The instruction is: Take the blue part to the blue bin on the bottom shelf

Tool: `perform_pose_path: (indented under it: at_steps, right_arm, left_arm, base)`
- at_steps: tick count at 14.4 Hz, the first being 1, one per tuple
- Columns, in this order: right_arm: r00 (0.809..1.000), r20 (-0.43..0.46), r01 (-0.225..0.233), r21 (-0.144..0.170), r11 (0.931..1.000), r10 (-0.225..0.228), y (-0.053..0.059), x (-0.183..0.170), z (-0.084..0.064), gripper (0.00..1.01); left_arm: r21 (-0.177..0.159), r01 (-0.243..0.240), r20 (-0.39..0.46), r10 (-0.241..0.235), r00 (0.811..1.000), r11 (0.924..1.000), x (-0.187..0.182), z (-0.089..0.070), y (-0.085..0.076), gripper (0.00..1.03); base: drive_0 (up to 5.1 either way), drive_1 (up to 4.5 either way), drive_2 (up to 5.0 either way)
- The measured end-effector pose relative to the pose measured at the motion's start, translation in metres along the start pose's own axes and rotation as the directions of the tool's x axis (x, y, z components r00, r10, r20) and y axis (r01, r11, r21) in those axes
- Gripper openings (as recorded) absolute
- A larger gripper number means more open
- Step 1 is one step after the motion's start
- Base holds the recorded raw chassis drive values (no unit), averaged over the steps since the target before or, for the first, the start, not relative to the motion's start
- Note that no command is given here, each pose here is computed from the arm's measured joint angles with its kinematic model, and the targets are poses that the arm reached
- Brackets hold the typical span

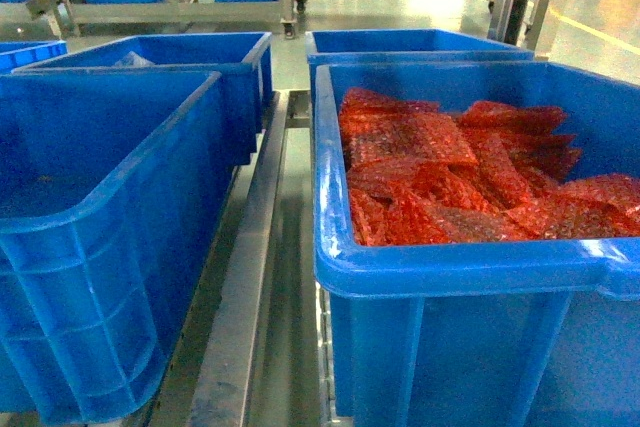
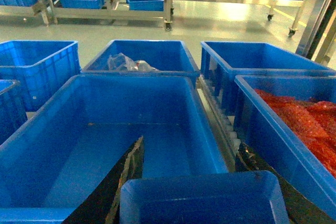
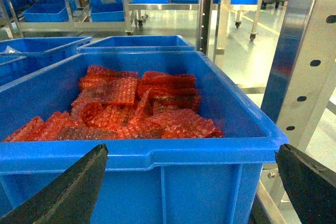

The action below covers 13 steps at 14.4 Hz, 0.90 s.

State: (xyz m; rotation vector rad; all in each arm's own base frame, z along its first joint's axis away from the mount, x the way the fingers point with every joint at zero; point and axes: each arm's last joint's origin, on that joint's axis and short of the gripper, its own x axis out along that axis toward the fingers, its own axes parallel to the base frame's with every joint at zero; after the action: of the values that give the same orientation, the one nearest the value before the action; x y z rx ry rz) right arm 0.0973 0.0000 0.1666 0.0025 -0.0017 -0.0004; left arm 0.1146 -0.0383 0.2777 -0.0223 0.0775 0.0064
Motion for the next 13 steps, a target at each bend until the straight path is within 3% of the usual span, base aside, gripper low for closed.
perform_pose_path:
  at_steps: [13]
  right_arm:
    - [1.000, 0.000, 0.000, 0.000, 1.0000, 0.000, 0.0000, 0.0000, 0.0000, 0.98]
  left_arm:
    - [0.000, 0.000, 0.000, 0.000, 1.000, 1.0000, -0.0001, 0.0000, 0.0000, 0.44]
  base:
    - [0.0, 0.00, 0.0]
